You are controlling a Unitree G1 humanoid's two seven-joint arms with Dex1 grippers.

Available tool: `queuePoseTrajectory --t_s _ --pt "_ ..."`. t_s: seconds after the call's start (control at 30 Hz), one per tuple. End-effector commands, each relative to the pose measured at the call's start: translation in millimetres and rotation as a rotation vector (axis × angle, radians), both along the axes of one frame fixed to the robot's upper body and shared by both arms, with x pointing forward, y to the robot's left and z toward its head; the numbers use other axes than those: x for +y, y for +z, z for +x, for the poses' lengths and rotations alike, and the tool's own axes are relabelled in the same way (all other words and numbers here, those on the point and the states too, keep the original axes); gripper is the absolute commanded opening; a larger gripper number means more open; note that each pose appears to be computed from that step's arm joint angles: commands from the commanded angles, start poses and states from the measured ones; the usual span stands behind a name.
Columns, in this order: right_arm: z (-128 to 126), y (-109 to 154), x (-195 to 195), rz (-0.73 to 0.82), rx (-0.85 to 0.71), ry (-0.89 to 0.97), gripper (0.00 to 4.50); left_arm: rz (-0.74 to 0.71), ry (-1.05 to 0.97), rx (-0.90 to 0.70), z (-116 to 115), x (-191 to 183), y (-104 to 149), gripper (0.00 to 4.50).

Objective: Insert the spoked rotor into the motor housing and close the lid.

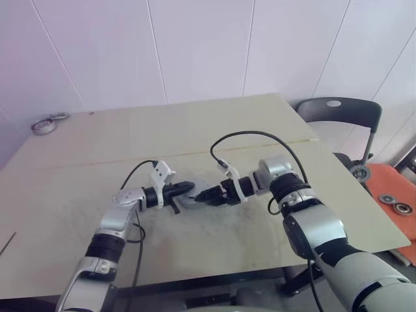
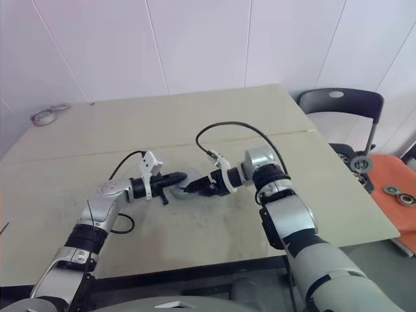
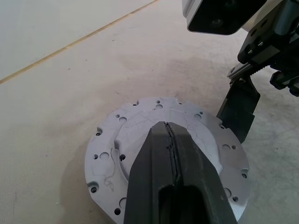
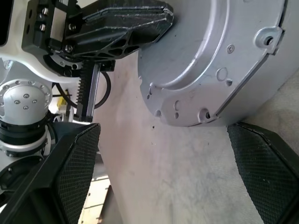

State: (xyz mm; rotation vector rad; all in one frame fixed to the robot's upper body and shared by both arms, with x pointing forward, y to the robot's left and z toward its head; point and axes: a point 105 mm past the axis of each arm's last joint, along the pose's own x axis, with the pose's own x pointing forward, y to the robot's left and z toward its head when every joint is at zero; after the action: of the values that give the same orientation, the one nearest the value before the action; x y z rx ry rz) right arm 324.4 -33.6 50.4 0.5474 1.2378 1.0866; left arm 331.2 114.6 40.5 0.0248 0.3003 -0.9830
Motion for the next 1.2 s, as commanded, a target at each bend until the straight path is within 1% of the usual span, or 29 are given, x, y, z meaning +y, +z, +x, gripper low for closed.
queuePoseTrajectory --t_s 0.03,0.17,0.43,0.77,0.9,1.0,1.2 --pt "7.1 11.9 12.8 0.062 -0.040 -0.020 4.49 0.092 0.014 0.225 -26.9 8.8 -58.4 0.00" --pt "11.6 9.1 16.2 0.057 -0.042 -0.070 4.49 0.092 0.016 0.225 -27.3 9.1 -58.6 0.00" --pt "17.7 12.5 33.0 0.102 -0.021 -0.151 4.49 0.094 0.015 0.224 -27.6 8.3 -58.8 0.00" --pt "15.3 6.3 33.5 0.081 -0.001 -0.160 4.49 0.100 0.012 0.214 -24.8 9.1 -56.6 0.00" --pt "15.7 6.0 34.9 0.095 0.003 -0.171 4.49 0.098 0.011 0.214 -24.6 7.9 -56.7 0.00" --pt "21.9 3.2 35.5 0.080 -0.001 -0.230 4.49 0.094 0.012 0.213 -24.6 6.3 -56.8 0.00" --pt "31.7 6.7 43.9 0.079 0.002 -0.316 4.49 0.089 0.013 0.216 -25.7 4.6 -58.4 0.00"
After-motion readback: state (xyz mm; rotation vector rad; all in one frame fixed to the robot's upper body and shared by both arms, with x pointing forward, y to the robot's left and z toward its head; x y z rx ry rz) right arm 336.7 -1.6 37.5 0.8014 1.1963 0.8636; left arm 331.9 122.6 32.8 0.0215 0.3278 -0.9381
